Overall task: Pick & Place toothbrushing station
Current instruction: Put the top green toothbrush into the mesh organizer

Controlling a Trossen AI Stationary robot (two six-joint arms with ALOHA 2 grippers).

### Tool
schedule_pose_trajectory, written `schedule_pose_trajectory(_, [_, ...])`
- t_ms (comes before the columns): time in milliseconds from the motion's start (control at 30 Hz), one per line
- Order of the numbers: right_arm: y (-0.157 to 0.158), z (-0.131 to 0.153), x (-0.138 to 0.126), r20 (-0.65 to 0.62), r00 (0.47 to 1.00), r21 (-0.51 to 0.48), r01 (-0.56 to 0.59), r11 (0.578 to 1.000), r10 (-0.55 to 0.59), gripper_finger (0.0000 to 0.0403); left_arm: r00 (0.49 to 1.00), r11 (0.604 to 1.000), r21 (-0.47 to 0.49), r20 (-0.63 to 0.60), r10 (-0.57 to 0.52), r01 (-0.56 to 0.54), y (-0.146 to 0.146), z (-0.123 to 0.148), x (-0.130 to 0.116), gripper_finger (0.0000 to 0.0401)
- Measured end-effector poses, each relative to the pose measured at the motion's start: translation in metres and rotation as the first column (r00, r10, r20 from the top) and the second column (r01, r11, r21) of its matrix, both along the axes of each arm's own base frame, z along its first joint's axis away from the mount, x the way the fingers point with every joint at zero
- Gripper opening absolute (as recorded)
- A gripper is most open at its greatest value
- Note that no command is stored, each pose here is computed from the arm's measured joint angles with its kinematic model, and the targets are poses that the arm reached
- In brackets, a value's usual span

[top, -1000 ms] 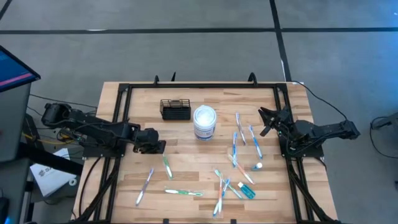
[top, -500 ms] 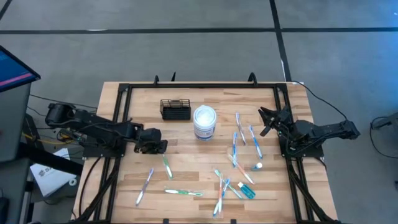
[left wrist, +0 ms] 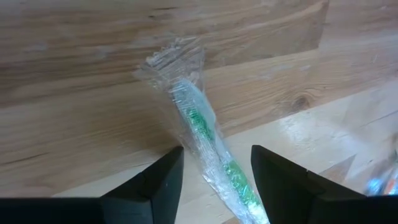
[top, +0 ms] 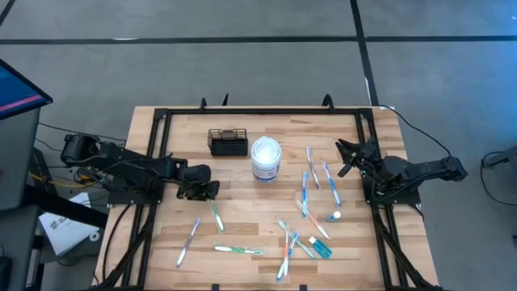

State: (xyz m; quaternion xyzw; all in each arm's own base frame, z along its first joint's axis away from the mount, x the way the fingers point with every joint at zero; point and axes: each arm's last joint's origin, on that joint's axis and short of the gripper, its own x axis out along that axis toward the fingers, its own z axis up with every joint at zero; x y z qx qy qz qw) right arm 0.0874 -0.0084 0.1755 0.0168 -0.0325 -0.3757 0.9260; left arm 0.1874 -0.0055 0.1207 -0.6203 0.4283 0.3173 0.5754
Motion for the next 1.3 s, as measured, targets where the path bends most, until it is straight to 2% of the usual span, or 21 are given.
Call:
schedule_pose_trajectory(533, [0.0000,0.0000,0.0000,0.001,1.000,0.001,0.000,1.000,0.000,0.0069,0.999,0.997,0.073,-0.003,-0.038,0.038,0.0013,-0.0024,0.0000,0.0091])
schedule_pose_trajectory(800, [0.0000,0.0000,0.0000,0.001,1.000,0.002,0.000,1.000,0.000,0.0069,0.999,0.971,0.235,0.006,-0.037,0.034,0.0055,-0.0022,0.0012,0.0036])
schedule_pose_trajectory(900, [0.0000,0.0000,0.0000,0.001,1.000,0.002,0.000,1.000,0.000,0.0069,0.999,0.966,0.255,0.002,-0.054,0.052,0.0059,-0.0025,0.0009,0.0009])
schedule_pose_trajectory(1300, [0.0000,0.0000,0.0000,0.001,1.000,0.001,-0.001,1.000,0.001,0.0069,0.988,0.942,0.310,0.038,-0.149,0.130,0.0059,0.0005,0.0036,0.0001])
